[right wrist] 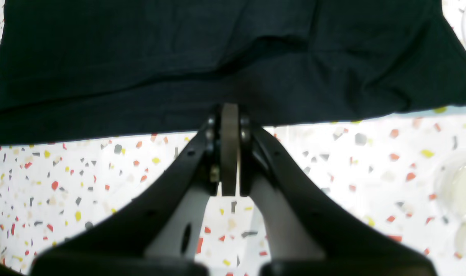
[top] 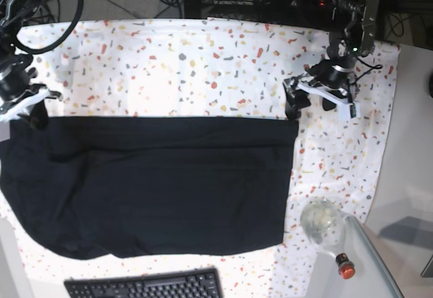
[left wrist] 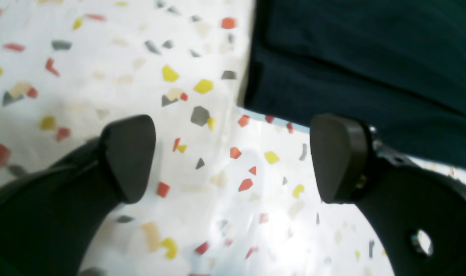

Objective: Layout the t-shirt on the table in an organized manner, then fold the t-shirt properly
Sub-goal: 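Grasp the shirt edge with both grippers at its two corners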

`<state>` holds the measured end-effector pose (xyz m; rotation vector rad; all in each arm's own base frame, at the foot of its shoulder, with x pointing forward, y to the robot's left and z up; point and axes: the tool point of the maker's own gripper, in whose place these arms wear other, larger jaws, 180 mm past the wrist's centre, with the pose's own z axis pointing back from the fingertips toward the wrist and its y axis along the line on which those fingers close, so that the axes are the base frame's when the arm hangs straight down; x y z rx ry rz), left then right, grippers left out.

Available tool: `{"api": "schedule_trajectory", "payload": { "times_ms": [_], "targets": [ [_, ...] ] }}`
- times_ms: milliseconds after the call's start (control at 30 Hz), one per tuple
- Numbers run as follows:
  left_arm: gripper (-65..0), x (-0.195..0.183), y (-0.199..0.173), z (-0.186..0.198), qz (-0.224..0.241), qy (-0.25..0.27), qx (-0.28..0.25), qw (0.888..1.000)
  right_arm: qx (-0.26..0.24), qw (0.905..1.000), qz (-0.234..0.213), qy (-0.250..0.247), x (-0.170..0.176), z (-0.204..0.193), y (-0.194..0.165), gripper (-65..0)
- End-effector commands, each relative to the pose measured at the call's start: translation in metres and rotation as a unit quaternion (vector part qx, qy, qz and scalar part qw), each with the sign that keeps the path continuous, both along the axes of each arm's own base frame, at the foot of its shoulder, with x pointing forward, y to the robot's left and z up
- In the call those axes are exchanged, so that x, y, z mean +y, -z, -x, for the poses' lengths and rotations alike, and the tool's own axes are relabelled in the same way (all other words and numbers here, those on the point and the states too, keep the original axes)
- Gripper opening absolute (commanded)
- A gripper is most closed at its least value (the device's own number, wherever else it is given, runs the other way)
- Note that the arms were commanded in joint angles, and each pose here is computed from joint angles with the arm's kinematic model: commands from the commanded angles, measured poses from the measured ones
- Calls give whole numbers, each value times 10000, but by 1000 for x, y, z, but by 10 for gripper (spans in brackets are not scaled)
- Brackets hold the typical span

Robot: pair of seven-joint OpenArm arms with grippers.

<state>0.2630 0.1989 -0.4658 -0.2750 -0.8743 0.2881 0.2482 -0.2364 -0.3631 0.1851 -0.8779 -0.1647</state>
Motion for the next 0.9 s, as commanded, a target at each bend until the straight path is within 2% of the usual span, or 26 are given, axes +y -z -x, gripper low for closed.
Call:
{"api": "schedule_trajectory", "payload": {
  "times_ms": [0, 33, 100, 167, 633, 700, 867],
  "targets": [
    [-43, 2, -11, -13, 14, -16, -254, 9997, -185, 9998, -6, 15, -2, -4, -8, -650],
    [-43, 0, -9, -15, 52, -42, -237, 9997, -152, 9999, -29, 20, -1, -2, -6, -650],
    [-43, -6, -7, -22, 150, -89, -259, 9995, -75, 10000, -39, 21, -1, 3, -2, -524],
    [-43, -9, -4, -28, 217, -136, -248, 9994, -70, 10000, -40, 20, -1, 4, -2, -441],
    [-46, -22, 12, -48, 436, -256, -86, 9987, -67, 9999, -71, 30, -2, 2, 1, -435],
    [-97, -22, 15, -47, 436, -256, -54, 9987, -34, 9999, -105, 93, -7, 0, 5, -435],
    [-428, -21, 16, -44, 435, -265, -25, 9987, -19, 9957, -273, 882, -54, 5, 14, -435]
  ]
}}
